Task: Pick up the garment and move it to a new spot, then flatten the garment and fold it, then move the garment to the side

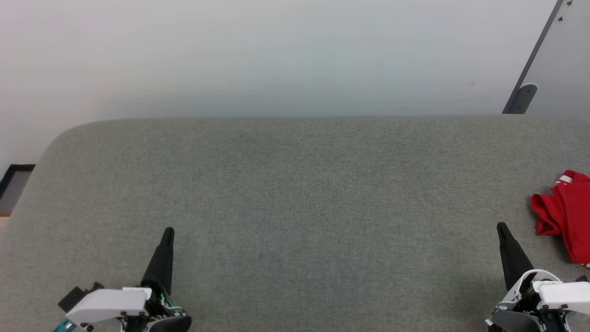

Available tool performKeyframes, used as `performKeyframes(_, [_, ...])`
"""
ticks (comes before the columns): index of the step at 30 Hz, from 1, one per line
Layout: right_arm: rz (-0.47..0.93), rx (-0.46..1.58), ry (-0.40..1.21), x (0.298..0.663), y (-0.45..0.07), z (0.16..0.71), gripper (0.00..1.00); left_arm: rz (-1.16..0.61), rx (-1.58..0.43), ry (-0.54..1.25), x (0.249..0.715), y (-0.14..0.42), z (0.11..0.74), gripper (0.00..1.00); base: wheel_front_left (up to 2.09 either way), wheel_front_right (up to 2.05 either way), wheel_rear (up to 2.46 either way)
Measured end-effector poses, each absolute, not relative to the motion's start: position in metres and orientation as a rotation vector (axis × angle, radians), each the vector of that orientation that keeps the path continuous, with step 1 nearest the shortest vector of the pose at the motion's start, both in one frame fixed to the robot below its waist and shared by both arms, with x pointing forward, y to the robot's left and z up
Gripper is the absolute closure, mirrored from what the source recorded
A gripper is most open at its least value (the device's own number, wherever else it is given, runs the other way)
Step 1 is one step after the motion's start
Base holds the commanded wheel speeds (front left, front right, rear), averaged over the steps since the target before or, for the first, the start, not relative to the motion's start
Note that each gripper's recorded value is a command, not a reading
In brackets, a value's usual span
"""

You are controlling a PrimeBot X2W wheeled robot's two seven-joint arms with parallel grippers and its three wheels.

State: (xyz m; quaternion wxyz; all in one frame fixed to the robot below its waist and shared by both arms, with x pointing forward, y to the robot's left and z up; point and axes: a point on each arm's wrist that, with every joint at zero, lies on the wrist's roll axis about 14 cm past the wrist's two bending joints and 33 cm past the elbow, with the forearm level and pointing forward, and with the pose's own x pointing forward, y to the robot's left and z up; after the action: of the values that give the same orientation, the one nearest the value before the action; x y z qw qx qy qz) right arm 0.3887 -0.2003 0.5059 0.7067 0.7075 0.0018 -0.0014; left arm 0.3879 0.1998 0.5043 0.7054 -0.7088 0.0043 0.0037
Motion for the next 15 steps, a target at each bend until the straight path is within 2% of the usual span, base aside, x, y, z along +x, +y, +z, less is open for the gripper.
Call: performKeyframes(15, [-0.003,1.572,0.004,0.3887,-0.2002,0.5059,1.00,0.009,-1.576,0.008,0.3879,0.2001,0.5043,1.00,0.00,0.00,0.00])
